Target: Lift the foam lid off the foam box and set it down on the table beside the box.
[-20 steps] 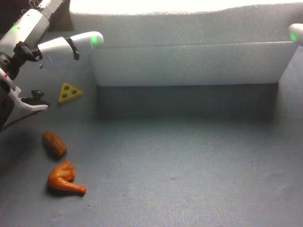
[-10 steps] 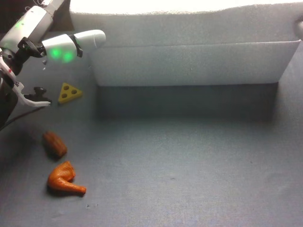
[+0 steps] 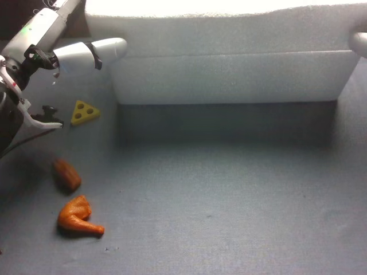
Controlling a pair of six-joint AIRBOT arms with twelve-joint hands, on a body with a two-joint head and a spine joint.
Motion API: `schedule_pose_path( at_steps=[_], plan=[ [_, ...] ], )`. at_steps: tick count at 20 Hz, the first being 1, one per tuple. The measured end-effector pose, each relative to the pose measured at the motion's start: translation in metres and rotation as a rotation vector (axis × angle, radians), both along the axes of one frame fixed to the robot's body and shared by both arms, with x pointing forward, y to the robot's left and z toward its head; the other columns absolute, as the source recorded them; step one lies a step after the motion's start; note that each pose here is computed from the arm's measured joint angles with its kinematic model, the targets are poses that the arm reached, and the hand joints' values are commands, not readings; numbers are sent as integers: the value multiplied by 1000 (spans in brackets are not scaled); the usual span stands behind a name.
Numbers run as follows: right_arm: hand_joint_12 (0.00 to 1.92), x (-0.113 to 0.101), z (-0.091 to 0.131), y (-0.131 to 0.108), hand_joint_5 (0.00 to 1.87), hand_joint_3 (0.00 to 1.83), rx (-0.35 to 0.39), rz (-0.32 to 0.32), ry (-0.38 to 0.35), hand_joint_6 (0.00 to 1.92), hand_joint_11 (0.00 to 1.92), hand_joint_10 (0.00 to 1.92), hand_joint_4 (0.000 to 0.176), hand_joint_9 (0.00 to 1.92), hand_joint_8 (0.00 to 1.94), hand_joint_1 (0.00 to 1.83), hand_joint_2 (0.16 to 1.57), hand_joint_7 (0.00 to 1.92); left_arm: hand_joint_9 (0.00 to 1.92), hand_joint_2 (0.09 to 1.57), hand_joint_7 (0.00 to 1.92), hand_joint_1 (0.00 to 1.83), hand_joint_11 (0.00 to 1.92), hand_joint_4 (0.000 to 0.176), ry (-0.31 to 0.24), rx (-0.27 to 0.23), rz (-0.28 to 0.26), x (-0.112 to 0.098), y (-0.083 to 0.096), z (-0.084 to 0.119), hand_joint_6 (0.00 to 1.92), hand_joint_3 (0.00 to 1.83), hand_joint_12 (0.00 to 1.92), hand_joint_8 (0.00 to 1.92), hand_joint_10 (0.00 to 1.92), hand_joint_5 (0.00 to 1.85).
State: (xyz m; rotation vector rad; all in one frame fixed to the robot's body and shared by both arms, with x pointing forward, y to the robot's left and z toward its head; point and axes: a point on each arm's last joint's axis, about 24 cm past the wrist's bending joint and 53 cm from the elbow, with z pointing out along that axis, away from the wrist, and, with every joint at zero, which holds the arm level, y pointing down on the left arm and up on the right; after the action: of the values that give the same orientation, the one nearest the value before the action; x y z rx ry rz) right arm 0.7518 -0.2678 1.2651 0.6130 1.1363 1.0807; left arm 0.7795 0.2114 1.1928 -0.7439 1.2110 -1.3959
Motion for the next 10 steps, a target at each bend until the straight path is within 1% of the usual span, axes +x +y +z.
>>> schedule_pose_path(
  at_steps=[1,3,4,5,6,7,8,9,10],
  plan=[
    [0,0,2,2,0,0,4,3,-4,0,0,0,0,0,0,466,1092,0,0,995,0,584,0,23,2,2,0,0,0,-1,0,0,0,0,0,0],
    [0,0,5,4,0,0,0,9,-13,0,0,0,0,0,0,454,1089,0,0,993,0,570,0,32,3,4,-4,0,-2,0,0,0,0,0,0,0],
    [0,1,6,5,0,0,4,11,-16,0,0,0,0,0,0,455,1098,0,0,989,0,565,0,32,3,3,-3,0,-1,0,0,0,0,0,0,0],
    [0,0,7,7,0,1,0,15,-18,0,0,0,0,0,0,455,1100,0,0,996,0,572,0,28,4,1,-1,1,-1,0,0,1,0,0,0,0],
    [0,0,8,7,0,4,-1,15,-21,0,0,0,0,0,0,459,1106,0,0,995,0,565,0,37,4,1,-2,1,-1,0,0,0,0,0,0,0],
    [0,0,8,7,0,7,-1,15,-21,0,0,0,0,0,0,447,1114,0,0,995,0,575,0,37,4,2,-2,1,-1,0,0,1,0,0,0,0],
    [0,0,8,7,0,7,0,16,-22,0,0,0,0,0,0,460,1117,0,0,998,0,574,0,33,4,2,-2,1,-1,0,0,2,0,0,0,0],
    [0,0,9,7,0,18,2,16,-23,0,0,0,0,0,0,489,1149,0,0,1005,0,565,0,16,5,1,-2,1,-1,0,0,4,0,0,0,0],
    [0,1,10,7,0,20,2,14,-27,0,0,0,0,0,0,509,1162,0,0,1016,0,556,0,17,6,0,-3,1,-2,-1,0,9,0,0,0,0]
  ],
)
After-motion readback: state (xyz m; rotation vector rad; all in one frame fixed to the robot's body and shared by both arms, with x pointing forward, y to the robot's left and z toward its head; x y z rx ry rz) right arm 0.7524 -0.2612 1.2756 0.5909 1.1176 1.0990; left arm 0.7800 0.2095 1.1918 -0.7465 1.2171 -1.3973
